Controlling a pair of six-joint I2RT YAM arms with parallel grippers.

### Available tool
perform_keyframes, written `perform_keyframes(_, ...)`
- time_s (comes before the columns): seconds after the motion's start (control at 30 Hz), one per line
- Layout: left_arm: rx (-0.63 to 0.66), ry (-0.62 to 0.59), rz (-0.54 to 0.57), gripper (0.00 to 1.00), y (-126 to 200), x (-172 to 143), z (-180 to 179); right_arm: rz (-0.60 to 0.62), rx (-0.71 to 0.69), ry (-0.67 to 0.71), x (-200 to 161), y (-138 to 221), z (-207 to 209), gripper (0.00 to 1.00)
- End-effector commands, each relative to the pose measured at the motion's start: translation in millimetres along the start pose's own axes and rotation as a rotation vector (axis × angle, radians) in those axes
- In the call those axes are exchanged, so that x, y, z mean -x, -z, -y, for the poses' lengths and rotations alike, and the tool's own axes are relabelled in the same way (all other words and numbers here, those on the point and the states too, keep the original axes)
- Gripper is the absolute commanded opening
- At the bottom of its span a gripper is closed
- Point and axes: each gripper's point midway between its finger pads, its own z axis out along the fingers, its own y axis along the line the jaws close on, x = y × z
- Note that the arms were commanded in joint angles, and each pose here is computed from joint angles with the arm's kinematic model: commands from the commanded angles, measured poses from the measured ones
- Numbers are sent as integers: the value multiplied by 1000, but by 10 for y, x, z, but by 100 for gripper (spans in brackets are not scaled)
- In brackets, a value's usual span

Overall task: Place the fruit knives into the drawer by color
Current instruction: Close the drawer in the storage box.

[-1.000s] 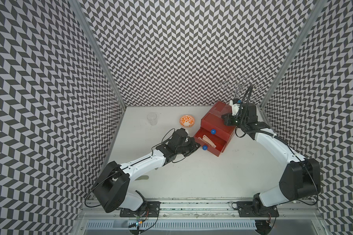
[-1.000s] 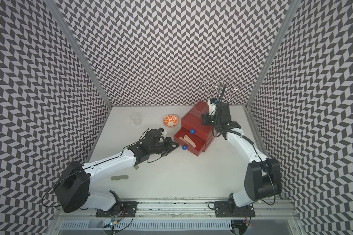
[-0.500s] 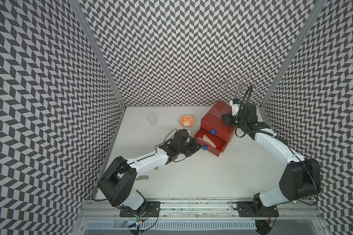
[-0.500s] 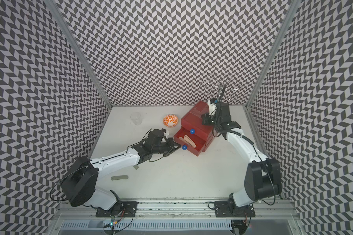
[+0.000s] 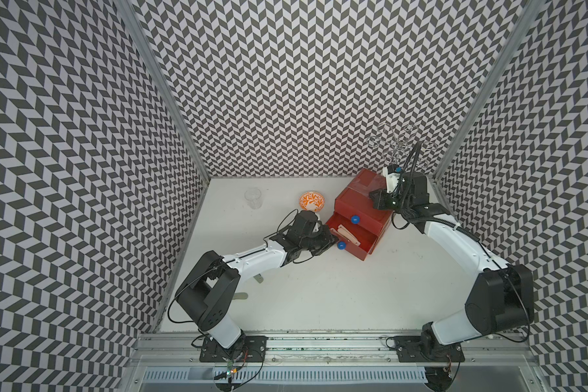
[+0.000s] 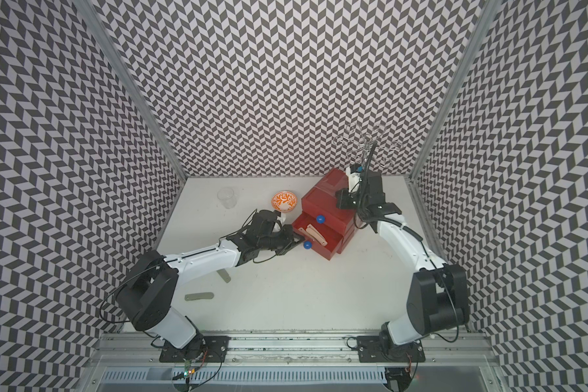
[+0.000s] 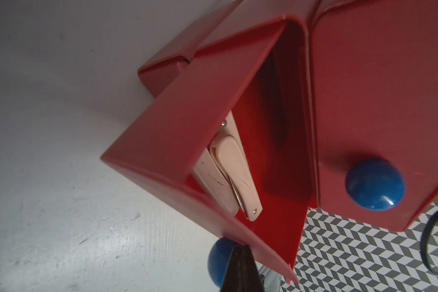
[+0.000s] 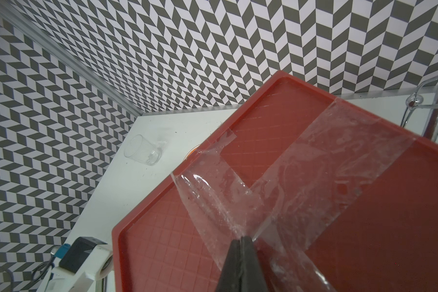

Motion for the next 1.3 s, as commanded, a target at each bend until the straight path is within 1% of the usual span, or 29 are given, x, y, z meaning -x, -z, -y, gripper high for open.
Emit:
perform_keyframes(0.0,-36,-43,1,0,-52,74,169,-362,-174,-106,-1099,-58,479,1)
perform_keyframes(0.37,-59,-67,-22,0,-259,162,291,-365,-178,-108,-1110,-67,494,1)
perform_keyframes(0.67,-62,-70,-35,0,-429,211,298,-372,-184,-108,-1129,-79,508,1)
perform_keyframes(1.27,-90,-74,-20,0,-573,315,415,-379,-187,-110,-1154,-77,515,1)
